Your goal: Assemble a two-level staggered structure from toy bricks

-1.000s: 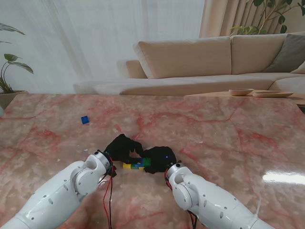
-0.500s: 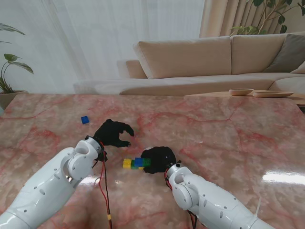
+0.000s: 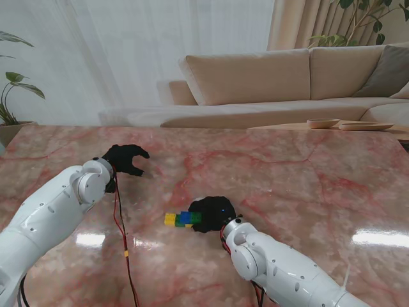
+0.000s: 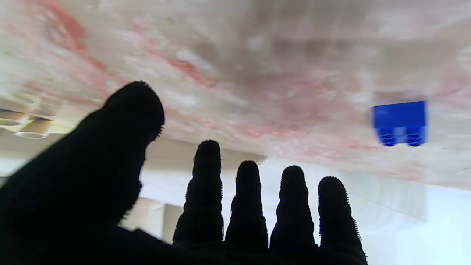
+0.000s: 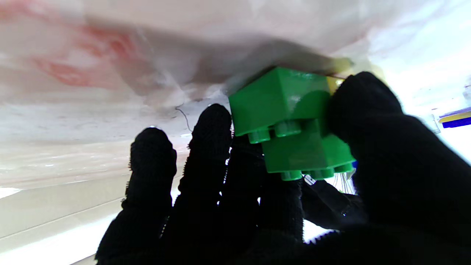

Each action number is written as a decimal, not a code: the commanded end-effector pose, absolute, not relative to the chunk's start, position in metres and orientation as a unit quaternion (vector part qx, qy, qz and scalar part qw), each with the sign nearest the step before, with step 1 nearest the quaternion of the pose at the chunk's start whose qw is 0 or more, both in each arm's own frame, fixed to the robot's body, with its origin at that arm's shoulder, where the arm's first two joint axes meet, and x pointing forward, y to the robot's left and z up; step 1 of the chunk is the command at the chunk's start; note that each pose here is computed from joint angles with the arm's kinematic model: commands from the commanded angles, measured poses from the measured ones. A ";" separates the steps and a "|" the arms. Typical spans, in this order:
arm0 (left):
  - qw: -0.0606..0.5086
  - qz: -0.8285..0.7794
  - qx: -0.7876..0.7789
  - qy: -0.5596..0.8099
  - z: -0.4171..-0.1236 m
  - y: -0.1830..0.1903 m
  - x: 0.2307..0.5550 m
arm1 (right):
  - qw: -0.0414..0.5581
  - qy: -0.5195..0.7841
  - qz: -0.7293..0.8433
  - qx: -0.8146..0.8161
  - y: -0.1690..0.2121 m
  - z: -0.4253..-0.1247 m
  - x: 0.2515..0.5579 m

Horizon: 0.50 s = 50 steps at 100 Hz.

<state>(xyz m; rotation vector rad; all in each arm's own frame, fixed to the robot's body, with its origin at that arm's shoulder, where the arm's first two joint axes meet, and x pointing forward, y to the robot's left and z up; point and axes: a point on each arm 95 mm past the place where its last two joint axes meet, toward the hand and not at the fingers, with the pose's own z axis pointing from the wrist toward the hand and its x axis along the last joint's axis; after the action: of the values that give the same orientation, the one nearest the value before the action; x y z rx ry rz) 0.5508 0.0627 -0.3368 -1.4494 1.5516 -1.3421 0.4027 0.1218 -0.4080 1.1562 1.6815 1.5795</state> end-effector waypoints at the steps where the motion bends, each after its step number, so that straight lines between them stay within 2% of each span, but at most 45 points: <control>1: 0.318 -0.492 -0.555 0.590 -0.333 0.072 0.558 | 0.270 0.638 0.573 0.438 0.118 -0.418 0.398; 50: 0.324 -0.385 -0.620 0.602 -0.355 0.105 0.582 | 0.264 0.645 0.567 0.440 0.116 -0.414 0.397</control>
<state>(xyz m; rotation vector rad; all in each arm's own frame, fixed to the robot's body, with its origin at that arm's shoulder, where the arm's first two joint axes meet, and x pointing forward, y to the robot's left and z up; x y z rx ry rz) 0.5790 0.1103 -0.3571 -1.6218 1.5660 -1.0136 0.4021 0.1192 -0.4047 1.1636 1.7107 1.5635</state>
